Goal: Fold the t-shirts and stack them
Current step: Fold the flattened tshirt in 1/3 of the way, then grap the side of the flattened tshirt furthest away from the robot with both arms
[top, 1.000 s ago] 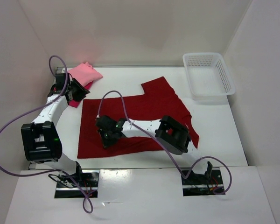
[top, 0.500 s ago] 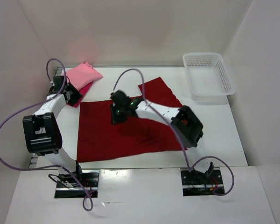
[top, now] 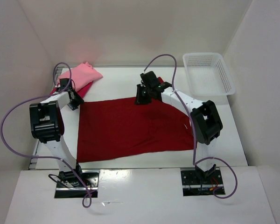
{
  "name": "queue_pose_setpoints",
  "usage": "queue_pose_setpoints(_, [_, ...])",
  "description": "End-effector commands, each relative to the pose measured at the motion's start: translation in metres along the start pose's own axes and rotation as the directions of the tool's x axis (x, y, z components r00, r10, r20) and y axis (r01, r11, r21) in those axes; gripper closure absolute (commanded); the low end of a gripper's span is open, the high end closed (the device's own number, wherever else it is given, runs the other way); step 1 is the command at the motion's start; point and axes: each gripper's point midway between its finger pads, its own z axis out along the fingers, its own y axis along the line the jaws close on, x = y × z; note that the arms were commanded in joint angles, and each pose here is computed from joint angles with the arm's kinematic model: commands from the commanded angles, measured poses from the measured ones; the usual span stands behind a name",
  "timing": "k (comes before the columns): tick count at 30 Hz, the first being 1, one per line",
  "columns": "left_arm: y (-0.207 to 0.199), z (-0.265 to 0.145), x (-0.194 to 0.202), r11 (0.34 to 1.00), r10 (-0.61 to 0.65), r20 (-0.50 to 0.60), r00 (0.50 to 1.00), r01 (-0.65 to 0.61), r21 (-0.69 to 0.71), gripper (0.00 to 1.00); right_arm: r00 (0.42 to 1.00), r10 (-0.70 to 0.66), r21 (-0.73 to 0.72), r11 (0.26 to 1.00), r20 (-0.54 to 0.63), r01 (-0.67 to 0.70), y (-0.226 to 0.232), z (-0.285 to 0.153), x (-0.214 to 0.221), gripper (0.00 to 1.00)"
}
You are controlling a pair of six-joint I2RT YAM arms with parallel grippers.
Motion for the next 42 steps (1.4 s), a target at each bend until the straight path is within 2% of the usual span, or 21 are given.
queue_pose_setpoints(1, [-0.013,0.004,-0.021,1.0,0.022,0.056,0.998,-0.023,0.014,0.49,0.999,-0.049,-0.066,0.997,0.012,0.05,0.018,-0.009,0.001,0.8])
queue_pose_setpoints(10, [-0.027,0.026,-0.004,0.998,0.058,0.022,0.998,-0.059,0.018,0.51,0.999,-0.05,-0.069,0.996,0.016,0.051,0.021,-0.002,-0.005,0.8])
queue_pose_setpoints(16, [-0.03,0.019,-0.006,0.998,0.048,0.028,0.998,-0.049,0.034,0.72,0.998,-0.029,-0.066,0.997,0.057,0.033,0.017,-0.004,-0.033,0.78])
queue_pose_setpoints(18, [-0.03,0.017,-0.005,0.999,0.039,0.028,0.999,-0.04,0.034,0.75,0.997,-0.013,-0.057,0.998,0.075,0.018,0.009,0.0,-0.046,0.78])
queue_pose_setpoints(19, [-0.032,0.012,-0.009,0.998,0.037,0.039,0.999,-0.039,0.042,0.76,0.994,0.001,-0.056,0.998,0.11,0.005,0.004,-0.004,-0.065,0.75])
queue_pose_setpoints(23, [-0.033,0.005,-0.011,0.998,0.027,0.048,0.998,-0.029,0.049,0.83,0.979,0.035,0.003,0.999,0.198,-0.036,-0.032,0.003,-0.115,0.65])
queue_pose_setpoints(25, [-0.038,-0.003,-0.015,0.997,0.024,0.059,0.998,-0.028,0.074,0.89,0.965,0.032,0.084,0.995,0.261,-0.056,-0.064,0.013,-0.143,0.6])
queue_pose_setpoints(26, [-0.041,-0.004,-0.018,0.996,0.023,0.067,0.998,-0.028,0.079,0.91,0.97,0.034,0.134,0.989,0.241,-0.068,-0.085,0.03,-0.14,0.58])
queue_pose_setpoints(27, [-0.047,-0.013,-0.022,0.994,0.021,0.073,0.997,-0.029,0.11,0.94,0.954,0.026,0.184,0.979,0.299,-0.084,-0.1,0.024,-0.165,0.57])
queue_pose_setpoints(29, [-0.055,-0.019,-0.026,0.989,0.019,0.082,0.996,-0.031,0.146,0.97,0.95,0.008,0.269,0.958,0.312,-0.096,-0.129,0.034,-0.179,0.54])
queue_pose_setpoints(34, [-0.074,-0.034,-0.037,0.975,0.053,0.107,0.993,-0.075,0.208,0.99,0.946,-0.013,0.418,0.899,0.324,-0.131,-0.185,0.05,-0.197,0.41])
queue_pose_setpoints(35, [-0.082,-0.03,-0.04,0.973,0.069,0.107,0.992,-0.091,0.211,0.99,0.94,-0.018,0.423,0.896,0.341,-0.136,-0.182,0.044,-0.207,0.41])
queue_pose_setpoints(38, [-0.087,-0.023,-0.046,0.972,0.088,0.107,0.99,-0.109,0.207,1.0,0.946,-0.014,0.481,0.864,0.323,-0.151,-0.214,0.064,-0.203,0.38])
queue_pose_setpoints(42, [-0.103,-0.017,-0.047,0.966,0.103,0.101,0.99,-0.123,0.225,1.0,0.936,-0.035,0.487,0.861,0.35,-0.15,-0.223,0.066,-0.215,0.37])
